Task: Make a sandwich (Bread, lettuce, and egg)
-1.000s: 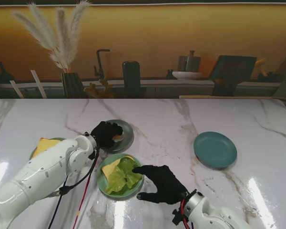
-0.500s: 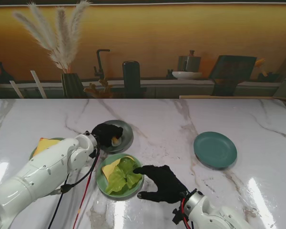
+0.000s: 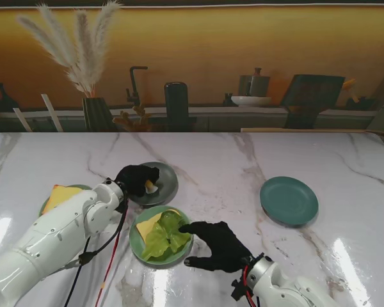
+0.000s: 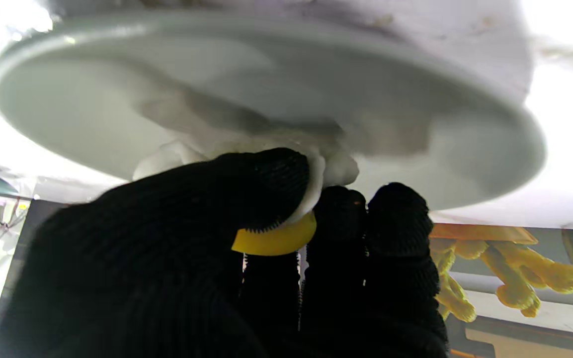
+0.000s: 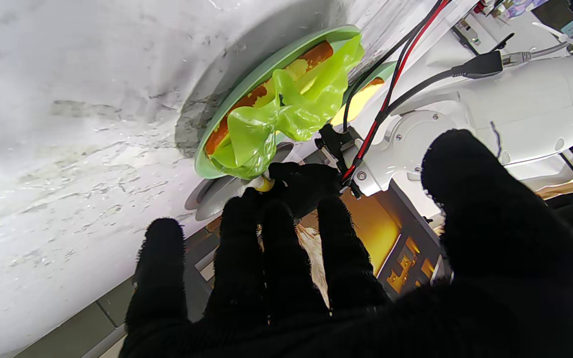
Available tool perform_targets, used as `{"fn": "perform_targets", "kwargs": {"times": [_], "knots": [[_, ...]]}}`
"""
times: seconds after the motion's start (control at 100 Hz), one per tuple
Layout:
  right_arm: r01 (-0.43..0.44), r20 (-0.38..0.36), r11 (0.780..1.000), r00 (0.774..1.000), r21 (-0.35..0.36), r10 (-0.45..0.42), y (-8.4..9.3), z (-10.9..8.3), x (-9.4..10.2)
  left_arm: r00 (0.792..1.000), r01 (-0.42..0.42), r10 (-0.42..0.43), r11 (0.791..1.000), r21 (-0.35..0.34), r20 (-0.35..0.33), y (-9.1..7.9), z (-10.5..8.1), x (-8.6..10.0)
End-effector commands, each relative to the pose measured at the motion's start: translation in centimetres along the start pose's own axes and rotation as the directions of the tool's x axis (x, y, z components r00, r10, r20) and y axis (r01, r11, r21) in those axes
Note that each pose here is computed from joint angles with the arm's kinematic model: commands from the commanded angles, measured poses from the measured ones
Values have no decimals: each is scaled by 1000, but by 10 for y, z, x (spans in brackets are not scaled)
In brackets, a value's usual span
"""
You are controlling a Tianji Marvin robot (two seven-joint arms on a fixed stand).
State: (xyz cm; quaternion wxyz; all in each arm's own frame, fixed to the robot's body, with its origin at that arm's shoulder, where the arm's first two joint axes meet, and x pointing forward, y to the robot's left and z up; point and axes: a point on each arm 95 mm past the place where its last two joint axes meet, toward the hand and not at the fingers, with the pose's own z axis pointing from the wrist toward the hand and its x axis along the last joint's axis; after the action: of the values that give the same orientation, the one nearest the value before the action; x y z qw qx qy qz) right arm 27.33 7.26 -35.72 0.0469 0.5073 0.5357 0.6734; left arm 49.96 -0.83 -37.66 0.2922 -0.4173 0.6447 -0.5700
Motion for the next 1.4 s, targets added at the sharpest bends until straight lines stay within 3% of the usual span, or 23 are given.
{"fn": "perform_targets", "kwargs": {"times": [0.0,0.23,0.47,0.8,1.14,1.39], "knots": [[-16,-7,1000,1000,-6,16,-3,3,5,1000,1,-1,1000,26,-5,-6,-1,2],[-16,-8,1000,1000,-4,16,-4,3,5,1000,24,-23,995,94,-11,-21,-12,2],[-21,-12,1000,1000,-6,21,-5,5,6,994,93,-86,990,109,-72,-30,-38,18],[5,-18,1000,1000,-28,-5,-4,3,7,961,173,-151,982,78,-231,-31,-68,53],[37,-11,998,999,-52,-38,0,-2,5,927,257,-244,967,6,-284,-20,-70,79],[37,-4,998,999,-55,-38,1,-2,3,917,249,-255,967,-61,-307,-9,-72,84]]}}
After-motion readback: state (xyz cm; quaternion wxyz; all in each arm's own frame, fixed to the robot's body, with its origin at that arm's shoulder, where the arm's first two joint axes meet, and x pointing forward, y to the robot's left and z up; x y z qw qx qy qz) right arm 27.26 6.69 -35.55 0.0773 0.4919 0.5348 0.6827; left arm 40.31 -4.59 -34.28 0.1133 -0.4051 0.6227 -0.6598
